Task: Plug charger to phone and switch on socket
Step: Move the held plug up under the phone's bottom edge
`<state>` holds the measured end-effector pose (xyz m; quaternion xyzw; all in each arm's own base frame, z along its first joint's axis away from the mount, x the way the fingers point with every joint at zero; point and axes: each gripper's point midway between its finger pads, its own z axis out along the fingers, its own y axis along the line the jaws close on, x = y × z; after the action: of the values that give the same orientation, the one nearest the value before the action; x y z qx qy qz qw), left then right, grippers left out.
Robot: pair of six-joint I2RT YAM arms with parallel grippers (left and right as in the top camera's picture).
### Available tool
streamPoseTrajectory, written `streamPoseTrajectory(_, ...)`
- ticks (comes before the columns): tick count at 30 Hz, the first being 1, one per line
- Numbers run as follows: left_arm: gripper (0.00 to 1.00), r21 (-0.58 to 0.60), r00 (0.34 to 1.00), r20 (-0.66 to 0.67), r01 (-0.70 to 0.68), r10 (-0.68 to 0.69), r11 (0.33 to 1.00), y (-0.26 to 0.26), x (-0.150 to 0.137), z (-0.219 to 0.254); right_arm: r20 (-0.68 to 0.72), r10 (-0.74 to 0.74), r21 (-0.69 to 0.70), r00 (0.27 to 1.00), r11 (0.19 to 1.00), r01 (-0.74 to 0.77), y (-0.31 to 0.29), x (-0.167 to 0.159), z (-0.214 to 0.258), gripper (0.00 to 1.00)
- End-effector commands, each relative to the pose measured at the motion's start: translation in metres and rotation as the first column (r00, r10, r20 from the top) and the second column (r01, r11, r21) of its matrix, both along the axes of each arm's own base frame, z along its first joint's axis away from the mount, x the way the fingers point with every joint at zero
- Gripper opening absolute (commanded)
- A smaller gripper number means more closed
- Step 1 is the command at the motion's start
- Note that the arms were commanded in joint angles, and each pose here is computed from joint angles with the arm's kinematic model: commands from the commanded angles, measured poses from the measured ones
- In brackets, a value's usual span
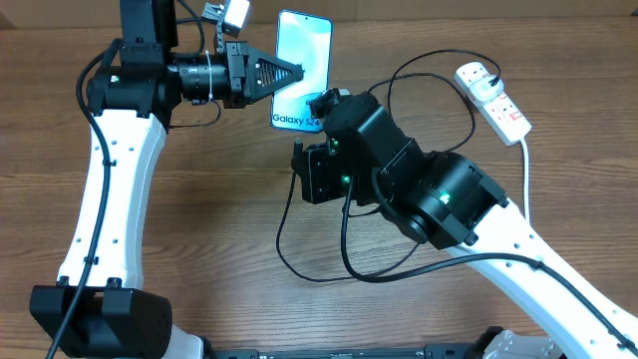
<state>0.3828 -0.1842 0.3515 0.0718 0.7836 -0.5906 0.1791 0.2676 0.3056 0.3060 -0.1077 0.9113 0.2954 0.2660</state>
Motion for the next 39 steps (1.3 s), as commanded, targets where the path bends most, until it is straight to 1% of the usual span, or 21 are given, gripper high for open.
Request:
streamPoseTrajectory(1, 0.04, 0.001, 0.997, 0.074, 0.034, -0.033, 0.999, -0.004, -0.003, 0.007, 0.03, -0.023, 0.026, 0.999, 0.999, 0.022, -0.002, 0.006, 0.015, 0.04)
streamPoseTrajectory(11, 0.04, 0.003, 0.993, 0.109, 0.049, -0.049, 0.999, -0.009, -0.004, 0.009, -0.03, -0.04, 0.022, 0.999, 0.999, 0.041, 0.006, 0.01, 0.0, 0.04)
streamPoseTrajectory(18, 0.04, 0.006, 0.991, 0.12, 0.05, -0.05, 0.999, -0.009, -0.003, 0.01, -0.028, -0.045, 0.023, 0.999, 0.999, 0.046, 0.004, 0.012, 0.0, 0.04)
streamPoseTrajectory(22, 0.04, 0.015, 0.985, 0.159, 0.058, -0.06, 0.998, -0.009, -0.003, 0.01, -0.026, -0.045, 0.025, 0.999, 0.999, 0.045, 0.005, 0.012, 0.0, 0.04)
streamPoseTrajectory(39, 0.04, 0.023, 0.985, 0.161, 0.062, -0.065, 0.998, -0.009, -0.005, 0.007, -0.006, -0.057, 0.03, 0.998, 0.998, 0.058, 0.005, 0.017, 0.003, 0.04)
